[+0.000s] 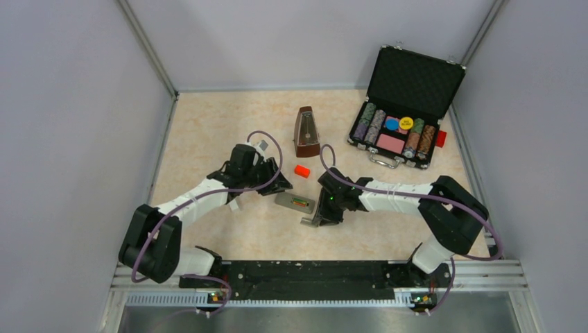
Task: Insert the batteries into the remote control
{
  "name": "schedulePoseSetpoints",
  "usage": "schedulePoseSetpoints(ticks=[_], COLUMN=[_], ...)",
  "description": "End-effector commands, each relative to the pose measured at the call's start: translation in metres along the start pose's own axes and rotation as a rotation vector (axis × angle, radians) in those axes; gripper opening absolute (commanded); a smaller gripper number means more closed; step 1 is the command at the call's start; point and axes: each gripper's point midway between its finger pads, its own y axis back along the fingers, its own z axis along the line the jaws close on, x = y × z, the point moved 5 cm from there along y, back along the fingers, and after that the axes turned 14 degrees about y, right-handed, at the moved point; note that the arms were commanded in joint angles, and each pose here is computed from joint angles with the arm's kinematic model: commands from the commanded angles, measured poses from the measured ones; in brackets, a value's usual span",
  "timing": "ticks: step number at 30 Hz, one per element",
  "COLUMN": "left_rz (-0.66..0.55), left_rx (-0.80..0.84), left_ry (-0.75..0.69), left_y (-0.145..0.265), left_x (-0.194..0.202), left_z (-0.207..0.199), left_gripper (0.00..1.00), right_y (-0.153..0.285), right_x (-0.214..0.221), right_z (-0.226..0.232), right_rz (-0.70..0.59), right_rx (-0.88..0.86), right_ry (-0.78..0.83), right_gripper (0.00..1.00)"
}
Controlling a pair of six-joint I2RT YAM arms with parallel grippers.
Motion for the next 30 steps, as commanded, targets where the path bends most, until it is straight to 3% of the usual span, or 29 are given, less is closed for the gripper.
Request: schedulePoseSetpoints(ticks=[1, 5, 14, 30], left_rz=[-0.036, -0.038, -0.043, -0.064], left_rx=[0.028, 0.023, 0.014, -0.009], left_ry=[-0.037, -0.035, -0.033, -0.024], left_y=[0.004, 0.004, 0.004, 0.005], left_x=[-0.004, -0.003, -0.002, -0.005], left_z=[-0.006, -0.005, -0.002, 0.000], left_gripper=[0.45, 0.45, 0.43, 0.42], right_y=[-0.006, -0.007, -0.003, 0.018], right_x=[0.002, 0.004, 0.003, -0.012], right_z=[0.001, -0.001, -0.003, 0.013], right_rz=[-0.013, -0.016, -0.046, -0.186], right_rx=[-0.007, -0.003, -0.007, -0.136], right_ry=[-0.024, -0.045, -0.073, -0.055], right_gripper=[0.30, 0.24, 0.00, 0.00])
